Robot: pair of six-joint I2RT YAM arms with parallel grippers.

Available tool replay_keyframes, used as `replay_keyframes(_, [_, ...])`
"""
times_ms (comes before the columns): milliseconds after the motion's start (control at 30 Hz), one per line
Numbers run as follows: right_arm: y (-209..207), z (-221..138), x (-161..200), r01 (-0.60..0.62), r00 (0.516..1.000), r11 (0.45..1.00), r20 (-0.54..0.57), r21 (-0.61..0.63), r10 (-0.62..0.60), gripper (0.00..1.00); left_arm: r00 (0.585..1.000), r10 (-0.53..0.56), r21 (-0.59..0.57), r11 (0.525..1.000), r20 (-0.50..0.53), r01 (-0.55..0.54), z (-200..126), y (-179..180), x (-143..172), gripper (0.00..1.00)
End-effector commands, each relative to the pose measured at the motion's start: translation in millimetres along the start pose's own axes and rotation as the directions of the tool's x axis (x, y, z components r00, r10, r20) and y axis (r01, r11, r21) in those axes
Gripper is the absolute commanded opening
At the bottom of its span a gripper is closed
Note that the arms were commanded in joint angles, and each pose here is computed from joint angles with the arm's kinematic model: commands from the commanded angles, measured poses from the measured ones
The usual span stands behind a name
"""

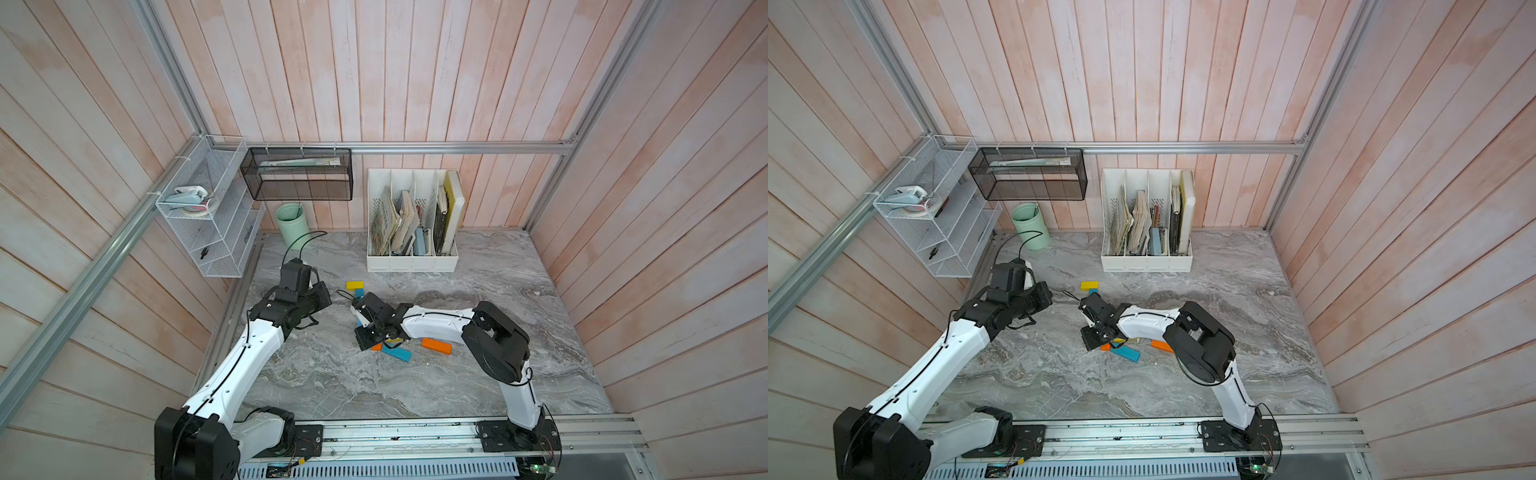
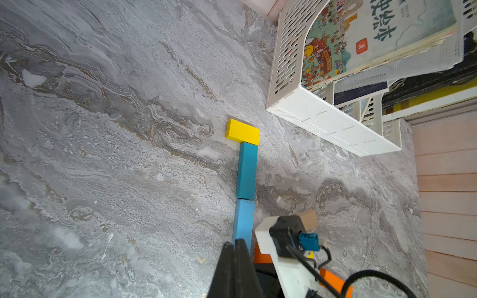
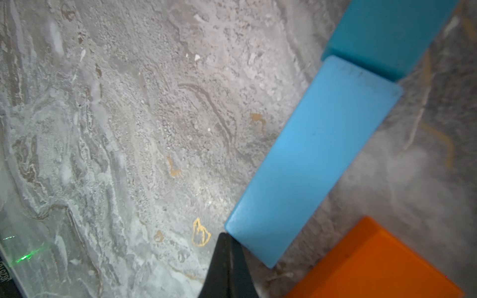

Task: Assemble a giraffe with building blocks
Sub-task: Assemble the building block at the center of the board.

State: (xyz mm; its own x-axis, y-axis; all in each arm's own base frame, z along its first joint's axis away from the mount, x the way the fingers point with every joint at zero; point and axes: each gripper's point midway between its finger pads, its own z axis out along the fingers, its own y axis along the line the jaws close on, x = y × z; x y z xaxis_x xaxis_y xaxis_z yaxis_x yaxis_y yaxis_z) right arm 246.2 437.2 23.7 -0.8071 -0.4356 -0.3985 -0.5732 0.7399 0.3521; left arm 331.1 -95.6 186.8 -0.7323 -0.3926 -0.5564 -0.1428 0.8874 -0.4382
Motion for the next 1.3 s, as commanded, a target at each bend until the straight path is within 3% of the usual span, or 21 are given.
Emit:
replay_keyframes(0, [-2, 5, 8, 0.002, 1.0, 1.0, -0.028, 0.002, -0.002, 0.0, 1.0, 0.011, 0.017, 1.0, 0.021, -0.011, -2, -4, -7, 0.0])
replay_keyframes(200, [6, -2, 32, 0.004, 0.998, 1.0, -0.056, -0.005, -0.004, 0.0, 1.0, 0.005, 0.018, 1.0, 0.016, -0.005, 0, -2, -4, 0.0])
replay_keyframes(367, [-9, -20, 41, -0.051, 0.999, 0.998, -0.011, 0.048, 0.051, 0.0, 1.0, -0.006, 0.026, 1.0, -0.01, 0.006, 10, 1, 6, 0.0])
replay_keyframes(700, [-45, -32, 15, -0.104, 0.994, 0.988, 0.048, 0.111, 0.099, 0.0, 0.98, -0.018, 0.027, 0.999, -0.196, 0.024, 65, 13, 50, 0.0])
replay_keyframes(900, [-61, -28, -10, -0.124, 0.99, 0.987, 0.08, 0.104, 0.116, 0.0, 0.976, -0.022, 0.015, 1.0, -0.215, 0.026, 81, 17, 55, 0.0])
replay_keyframes(1267, [-54, -6, -31, -0.102, 0.993, 0.993, 0.066, 0.058, 0.098, 0.0, 0.956, -0.04, -0.01, 0.999, -0.291, 0.039, 114, 28, 78, 0.0])
